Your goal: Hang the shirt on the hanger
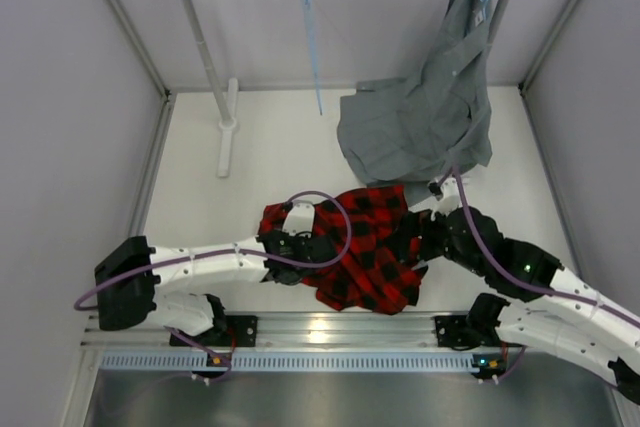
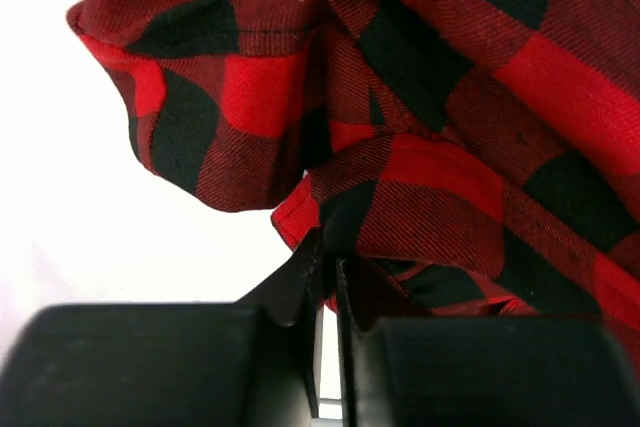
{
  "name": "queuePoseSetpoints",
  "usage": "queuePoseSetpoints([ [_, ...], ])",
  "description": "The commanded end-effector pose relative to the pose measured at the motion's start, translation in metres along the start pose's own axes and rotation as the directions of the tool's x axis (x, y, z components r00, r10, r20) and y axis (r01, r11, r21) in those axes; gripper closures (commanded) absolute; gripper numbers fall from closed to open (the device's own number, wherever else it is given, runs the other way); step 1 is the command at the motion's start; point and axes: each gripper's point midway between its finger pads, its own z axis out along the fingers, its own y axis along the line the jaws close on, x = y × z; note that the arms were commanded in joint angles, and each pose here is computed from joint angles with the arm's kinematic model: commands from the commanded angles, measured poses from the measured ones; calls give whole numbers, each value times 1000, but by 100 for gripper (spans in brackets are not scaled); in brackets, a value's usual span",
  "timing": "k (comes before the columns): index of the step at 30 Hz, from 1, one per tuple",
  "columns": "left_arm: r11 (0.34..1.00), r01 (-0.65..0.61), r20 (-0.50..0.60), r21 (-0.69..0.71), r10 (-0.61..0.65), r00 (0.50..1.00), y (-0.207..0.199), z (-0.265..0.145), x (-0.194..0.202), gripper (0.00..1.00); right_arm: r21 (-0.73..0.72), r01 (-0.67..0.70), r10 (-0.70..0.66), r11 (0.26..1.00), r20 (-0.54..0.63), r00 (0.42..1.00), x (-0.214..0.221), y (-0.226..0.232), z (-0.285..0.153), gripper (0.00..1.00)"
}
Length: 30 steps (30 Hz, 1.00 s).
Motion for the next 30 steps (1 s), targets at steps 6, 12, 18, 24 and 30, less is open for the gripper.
queuePoseSetpoints([
  [6,991,60,164,118,-79,983,-11,-36,-67,100,-417,-34,-18,908,-120,993,55,64,-2,11],
  [12,980,59,227,192,-103,968,-24,-67,-109,100,-263,-72,55,962,-72,996,69,64,6,25],
  [18,982,41,226,185,-83,971,-38,-66,-117,100,-80,-79,78,994,-21,997,96,96,3,27],
  [24,980,52,211,194,-93,973,-44,-65,-115,100,48,-31,32,998,-21,999,118,127,37,29],
  [30,975,66,207,213,-111,972,-41,-68,-114,100,183,16,-7,983,-52,999,126,108,75,35],
])
